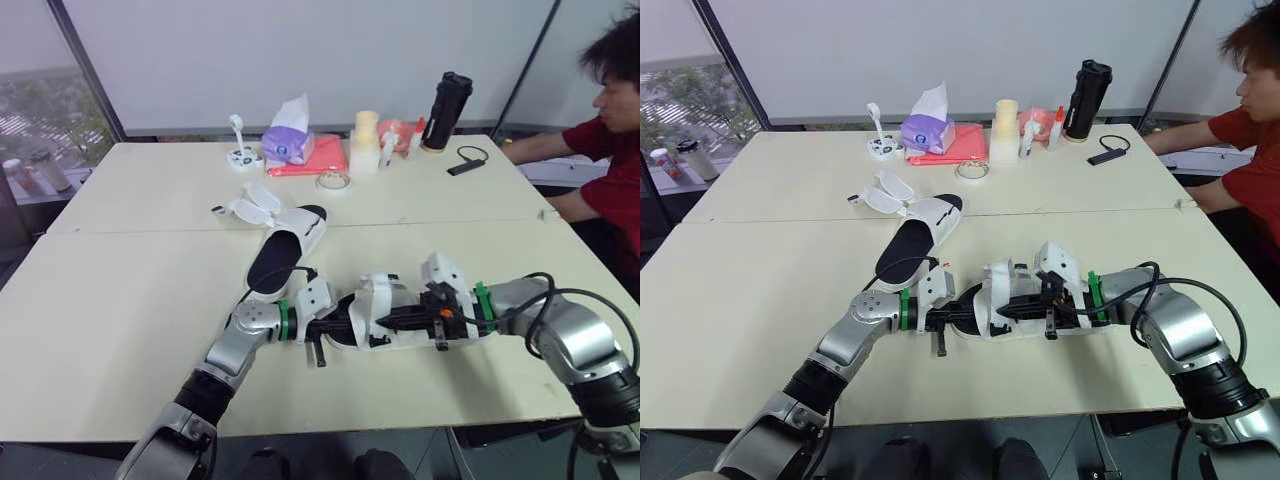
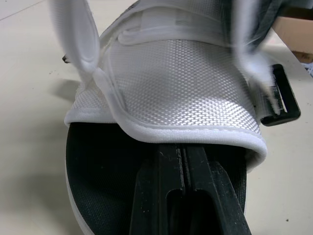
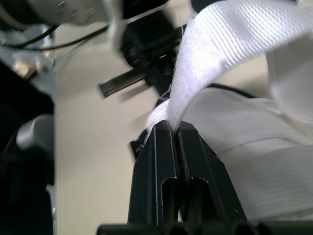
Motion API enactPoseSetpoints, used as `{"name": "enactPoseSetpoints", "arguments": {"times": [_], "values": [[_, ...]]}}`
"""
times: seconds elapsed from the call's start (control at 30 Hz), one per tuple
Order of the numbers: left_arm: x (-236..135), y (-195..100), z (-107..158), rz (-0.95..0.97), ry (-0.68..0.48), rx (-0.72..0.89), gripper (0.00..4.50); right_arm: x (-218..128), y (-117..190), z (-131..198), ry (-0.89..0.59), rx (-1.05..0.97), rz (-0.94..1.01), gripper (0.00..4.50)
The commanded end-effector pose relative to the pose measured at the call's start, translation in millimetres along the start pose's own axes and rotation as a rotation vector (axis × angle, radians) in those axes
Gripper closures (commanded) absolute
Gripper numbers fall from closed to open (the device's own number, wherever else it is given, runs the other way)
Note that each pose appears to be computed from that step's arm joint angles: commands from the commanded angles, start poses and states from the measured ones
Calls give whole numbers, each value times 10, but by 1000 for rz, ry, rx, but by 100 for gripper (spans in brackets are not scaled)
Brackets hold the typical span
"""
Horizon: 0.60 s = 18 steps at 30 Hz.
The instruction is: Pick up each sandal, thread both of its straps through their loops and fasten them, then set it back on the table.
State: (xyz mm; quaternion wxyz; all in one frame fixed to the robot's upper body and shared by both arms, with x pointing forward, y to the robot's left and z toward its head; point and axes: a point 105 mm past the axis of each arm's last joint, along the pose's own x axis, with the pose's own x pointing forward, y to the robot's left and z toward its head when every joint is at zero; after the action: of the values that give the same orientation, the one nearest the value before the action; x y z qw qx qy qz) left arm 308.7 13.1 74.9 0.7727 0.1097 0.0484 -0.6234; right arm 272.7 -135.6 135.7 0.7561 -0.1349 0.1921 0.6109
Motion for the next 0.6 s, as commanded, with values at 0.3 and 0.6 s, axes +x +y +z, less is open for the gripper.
{"name": "enactPoseSetpoints", "arguments": {"times": [0.3,0.6], "values": [[-19,-23,-252,17,78,-61,450,71,12,-188,164,-122,52,446],[15,-17,-248,25,66,-65,450,-72,-82,-138,263,-185,113,446]]}}
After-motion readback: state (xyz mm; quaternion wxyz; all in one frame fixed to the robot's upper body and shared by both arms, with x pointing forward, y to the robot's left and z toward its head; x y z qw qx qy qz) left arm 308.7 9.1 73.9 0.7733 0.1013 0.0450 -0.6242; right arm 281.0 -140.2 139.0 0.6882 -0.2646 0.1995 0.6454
